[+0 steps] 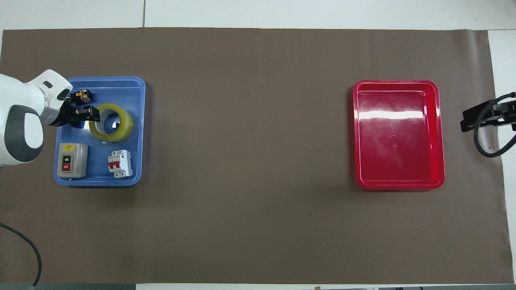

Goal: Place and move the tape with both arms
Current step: 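Reach the left gripper down and grasp the yellow tape roll, then lift the tape with the left gripper and carry it toward the table center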

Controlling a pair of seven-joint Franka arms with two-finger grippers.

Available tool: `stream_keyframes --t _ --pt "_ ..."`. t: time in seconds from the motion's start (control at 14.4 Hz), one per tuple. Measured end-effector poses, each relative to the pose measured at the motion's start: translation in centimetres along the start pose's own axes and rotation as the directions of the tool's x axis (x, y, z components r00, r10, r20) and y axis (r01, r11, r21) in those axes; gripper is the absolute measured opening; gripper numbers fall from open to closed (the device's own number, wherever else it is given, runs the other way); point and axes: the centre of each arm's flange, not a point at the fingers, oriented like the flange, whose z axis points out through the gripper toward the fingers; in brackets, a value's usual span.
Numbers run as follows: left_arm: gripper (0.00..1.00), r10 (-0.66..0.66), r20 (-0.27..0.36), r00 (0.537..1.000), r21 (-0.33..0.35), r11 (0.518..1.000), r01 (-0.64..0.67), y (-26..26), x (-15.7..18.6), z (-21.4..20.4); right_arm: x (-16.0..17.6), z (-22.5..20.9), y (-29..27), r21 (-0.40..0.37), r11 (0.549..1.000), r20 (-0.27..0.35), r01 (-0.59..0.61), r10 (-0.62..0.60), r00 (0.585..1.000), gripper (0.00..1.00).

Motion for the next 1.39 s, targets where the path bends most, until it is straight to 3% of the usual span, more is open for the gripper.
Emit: stream_keyframes --t 0.21,0.28,0.42,0.49,0.69,0.83,1.04,1.18,1.39 --pt "0.6 -0.007 0.006 1.0 -0.001 1.0 0.007 0.9 -0.3 0.5 0.0 0.0 0.0 0.0 1.0 0.0 0.0 0.0 1.0 1.0" --pt "0.52 -0.008 0.008 1.0 -0.001 1.0 0.008 0.9 -0.4 0.6 0.0 0.0 0.0 0.0 1.0 0.0 0.0 0.0 1.0 1.0" --pt "0.25 -0.01 0.009 1.0 -0.001 1.0 0.01 0.7 -0.4 0.7 0.0 0.0 0.0 0.0 1.0 0.0 0.0 0.0 1.0 1.0" --pt "0.21 -0.01 0.008 1.0 -0.001 1.0 0.01 0.7 -0.4 0.6 0.0 0.0 0.0 0.0 1.0 0.0 0.0 0.0 1.0 1.0" --pt "0.21 -0.004 0.027 1.0 0.002 1.0 0.004 0.9 0.5 -1.2 0.0 0.0 0.0 0.0 1.0 0.0 0.0 0.0 1.0 1.0" --pt "0.21 0.021 0.092 0.995 0.014 1.0 -0.022 2.5 2.4 -6.5 0.0 0.0 0.0 0.0 1.0 0.0 0.0 0.0 1.0 1.0" --pt "0.21 -0.023 0.161 0.987 0.097 0.995 0.007 10.4 3.1 -13.7 0.0 0.0 0.0 0.0 1.0 0.0 0.0 0.0 1.0 1.0" --pt "0.21 -0.102 0.131 0.986 0.114 0.99 0.088 19.2 1.9 -15.0 0.0 0.0 0.0 0.0 1.0 0.0 0.0 0.0 1.0 1.0" --pt "0.21 -0.156 0.07 0.985 0.031 0.988 0.154 32.2 -1.4 -14.0 0.4 0.4 0.0 0.0 1.0 -0.02 0.001 -0.001 1.0 1.0"
